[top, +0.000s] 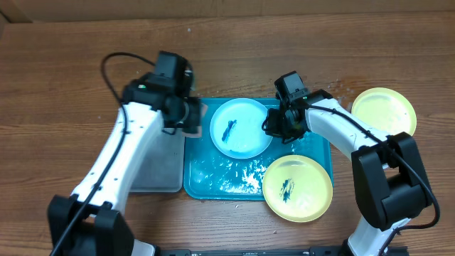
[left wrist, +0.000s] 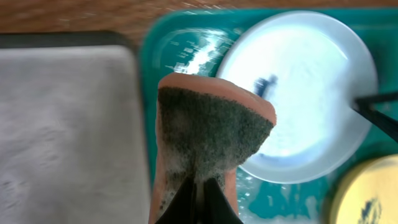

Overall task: Clean dirty plates on tray and stack at the side
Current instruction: 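Move the right gripper back and grip the light-blue plate's rim, then bring the sponge with the left gripper onto the light-blue plate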

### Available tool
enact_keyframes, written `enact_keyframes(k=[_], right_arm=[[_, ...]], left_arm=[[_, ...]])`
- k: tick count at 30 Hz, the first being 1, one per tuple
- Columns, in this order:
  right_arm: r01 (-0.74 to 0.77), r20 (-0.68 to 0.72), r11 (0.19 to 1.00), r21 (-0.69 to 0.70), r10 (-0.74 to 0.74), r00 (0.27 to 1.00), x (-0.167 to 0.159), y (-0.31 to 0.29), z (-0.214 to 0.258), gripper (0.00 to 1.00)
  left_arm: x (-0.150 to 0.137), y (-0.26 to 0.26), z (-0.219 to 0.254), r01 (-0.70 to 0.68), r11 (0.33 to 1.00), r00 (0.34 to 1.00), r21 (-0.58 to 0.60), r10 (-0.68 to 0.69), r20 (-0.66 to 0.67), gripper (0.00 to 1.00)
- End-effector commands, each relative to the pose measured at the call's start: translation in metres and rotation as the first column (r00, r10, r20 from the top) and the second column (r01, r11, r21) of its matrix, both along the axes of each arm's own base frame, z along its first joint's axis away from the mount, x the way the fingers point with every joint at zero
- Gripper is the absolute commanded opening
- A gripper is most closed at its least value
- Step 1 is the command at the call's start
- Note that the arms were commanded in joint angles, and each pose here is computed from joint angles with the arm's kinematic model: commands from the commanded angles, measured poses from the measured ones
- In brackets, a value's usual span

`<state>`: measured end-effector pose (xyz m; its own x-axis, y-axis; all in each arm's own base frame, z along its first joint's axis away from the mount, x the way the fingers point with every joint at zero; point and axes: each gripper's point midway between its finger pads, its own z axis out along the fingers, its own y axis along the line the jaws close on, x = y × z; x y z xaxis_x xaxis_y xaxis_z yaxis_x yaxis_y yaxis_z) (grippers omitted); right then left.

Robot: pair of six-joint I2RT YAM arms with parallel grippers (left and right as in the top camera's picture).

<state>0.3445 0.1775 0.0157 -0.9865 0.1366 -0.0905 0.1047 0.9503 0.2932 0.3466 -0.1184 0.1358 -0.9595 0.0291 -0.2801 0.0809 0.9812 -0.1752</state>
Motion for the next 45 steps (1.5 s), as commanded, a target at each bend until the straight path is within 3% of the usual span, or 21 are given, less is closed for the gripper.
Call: enact_keyframes(k=[1, 10, 17, 19, 23, 24, 27, 30, 33, 37, 41, 45], right_arm=[[0.015, 0.002, 1.0, -0.004, -0.015, 1.0, -0.009, -0.003, 0.0, 0.04], [0.018, -0.046, 1.0, -0.024, -0.019, 0.999, -0.03, -0.012, -0.021, 0.04], [0.007, -0.043, 0.999, 0.036, -0.006, 0.999, -0.031, -0.002, -0.021, 0.04], [0.004, -0.041, 0.999, 0.049, -0.002, 0.999, -0.03, 0.001, -0.021, 0.04], [-0.007, -0.032, 0.998, 0.056, 0.009, 0.999, -0.029, 0.004, -0.02, 0.04], [-0.019, -0.026, 0.998, 0.058, 0.02, 0.999, -0.03, 0.007, -0.02, 0.04], [-0.042, -0.019, 0.997, 0.06, 0.043, 0.999, -0.032, 0.014, -0.019, 0.04], [-0.059, -0.013, 0.996, 0.062, 0.06, 0.998, -0.034, 0.019, -0.019, 0.04], [-0.061, -0.009, 0.996, 0.064, 0.062, 0.998, -0.033, 0.021, -0.019, 0.04], [-0.061, -0.013, 0.996, 0.062, 0.062, 0.998, -0.034, 0.02, -0.019, 0.04], [-0.06, -0.018, 0.996, 0.06, 0.062, 0.998, -0.035, 0.02, -0.019, 0.04], [-0.06, -0.022, 0.996, 0.059, 0.061, 0.998, -0.036, 0.019, -0.019, 0.04]], left_arm=[[-0.01, -0.033, -0.028, 0.069, 0.997, 0.994, -0.025, -0.071, -0.084, 0.04], [-0.007, -0.076, -0.091, 0.106, 0.994, 0.984, 0.023, -0.101, -0.149, 0.04], [0.009, -0.059, -0.127, -0.08, 0.983, 0.987, 0.167, 0.102, -0.125, 0.04], [0.008, -0.061, -0.137, -0.091, 0.983, 0.983, 0.162, 0.114, -0.143, 0.04], [-0.005, -0.092, -0.154, 0.004, 1.0, 0.973, 0.03, 0.003, -0.231, 0.04], [-0.011, -0.11, -0.158, 0.05, 0.997, 0.964, -0.055, -0.063, -0.26, 0.04], [-0.016, -0.124, -0.155, 0.105, 0.989, 0.957, -0.107, -0.129, -0.26, 0.04], [-0.025, -0.152, -0.14, 0.205, 0.942, 0.928, -0.264, -0.273, -0.253, 0.04], [-0.034, -0.174, -0.125, 0.222, 0.883, 0.903, -0.413, -0.346, -0.256, 0.04], [-0.039, -0.181, -0.119, 0.182, 0.868, 0.895, -0.462, -0.341, -0.287, 0.04], [-0.033, -0.163, -0.131, 0.142, 0.921, 0.914, -0.364, -0.263, -0.31, 0.05], [-0.022, -0.1, -0.154, 0.101, 0.994, 0.945, -0.028, -0.105, -0.31, 0.04]])
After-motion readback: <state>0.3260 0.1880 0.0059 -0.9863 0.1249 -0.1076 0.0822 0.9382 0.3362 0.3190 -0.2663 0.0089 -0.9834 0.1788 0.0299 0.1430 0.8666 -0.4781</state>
